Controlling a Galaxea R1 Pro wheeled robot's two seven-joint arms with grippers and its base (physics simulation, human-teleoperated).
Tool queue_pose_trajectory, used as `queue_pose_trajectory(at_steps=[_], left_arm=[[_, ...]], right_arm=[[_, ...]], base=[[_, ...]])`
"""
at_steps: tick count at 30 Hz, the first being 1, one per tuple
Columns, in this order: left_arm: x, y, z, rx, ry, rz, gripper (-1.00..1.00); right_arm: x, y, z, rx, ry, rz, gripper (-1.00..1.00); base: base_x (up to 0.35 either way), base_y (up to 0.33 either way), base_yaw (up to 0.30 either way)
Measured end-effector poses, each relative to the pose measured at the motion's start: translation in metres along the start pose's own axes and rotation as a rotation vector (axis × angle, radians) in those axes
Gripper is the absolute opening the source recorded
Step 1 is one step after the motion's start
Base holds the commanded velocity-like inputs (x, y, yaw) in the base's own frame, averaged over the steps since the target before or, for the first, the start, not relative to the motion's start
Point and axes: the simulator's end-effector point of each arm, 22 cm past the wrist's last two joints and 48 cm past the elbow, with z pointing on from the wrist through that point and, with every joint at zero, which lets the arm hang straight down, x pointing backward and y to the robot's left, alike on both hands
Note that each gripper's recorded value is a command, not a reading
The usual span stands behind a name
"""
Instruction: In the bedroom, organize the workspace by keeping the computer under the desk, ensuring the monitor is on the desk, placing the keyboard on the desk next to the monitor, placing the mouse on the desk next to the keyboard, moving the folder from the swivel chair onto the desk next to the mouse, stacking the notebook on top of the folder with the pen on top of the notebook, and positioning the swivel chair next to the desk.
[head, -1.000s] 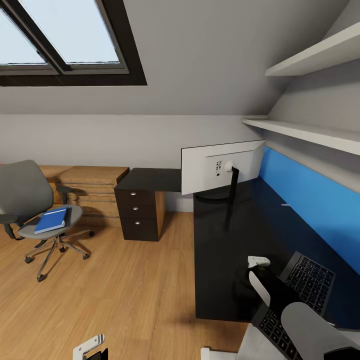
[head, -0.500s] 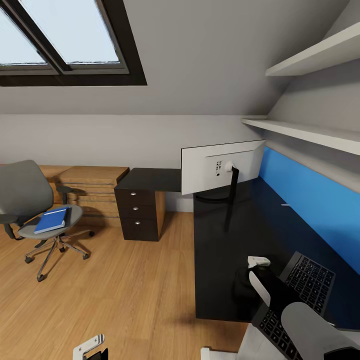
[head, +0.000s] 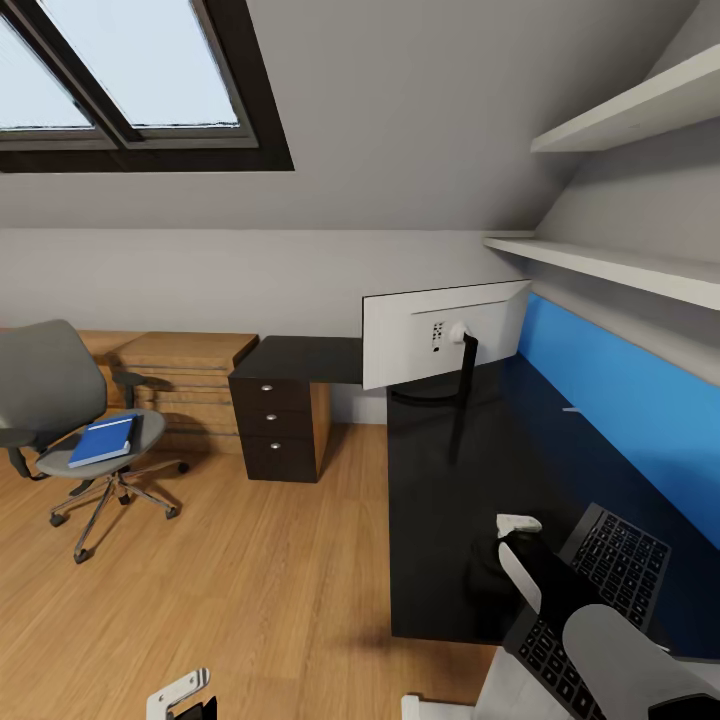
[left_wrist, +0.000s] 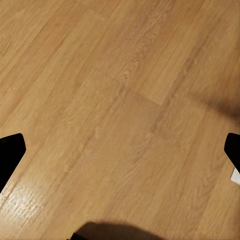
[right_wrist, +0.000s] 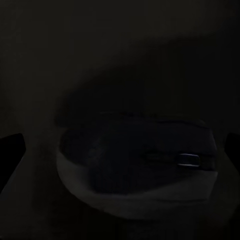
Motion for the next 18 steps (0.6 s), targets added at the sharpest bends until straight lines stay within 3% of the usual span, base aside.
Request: queue_pose_trajectory(at_steps=[18], left_arm=[[-0.0003,0.0005,0.0001,-0.001,0.0,0.001,1.0]], right_arm=[[0.0055,-0.0014,0.0,0.002,0.025,-0.005,1.0]], base=[[0.0,0.0,0.0]])
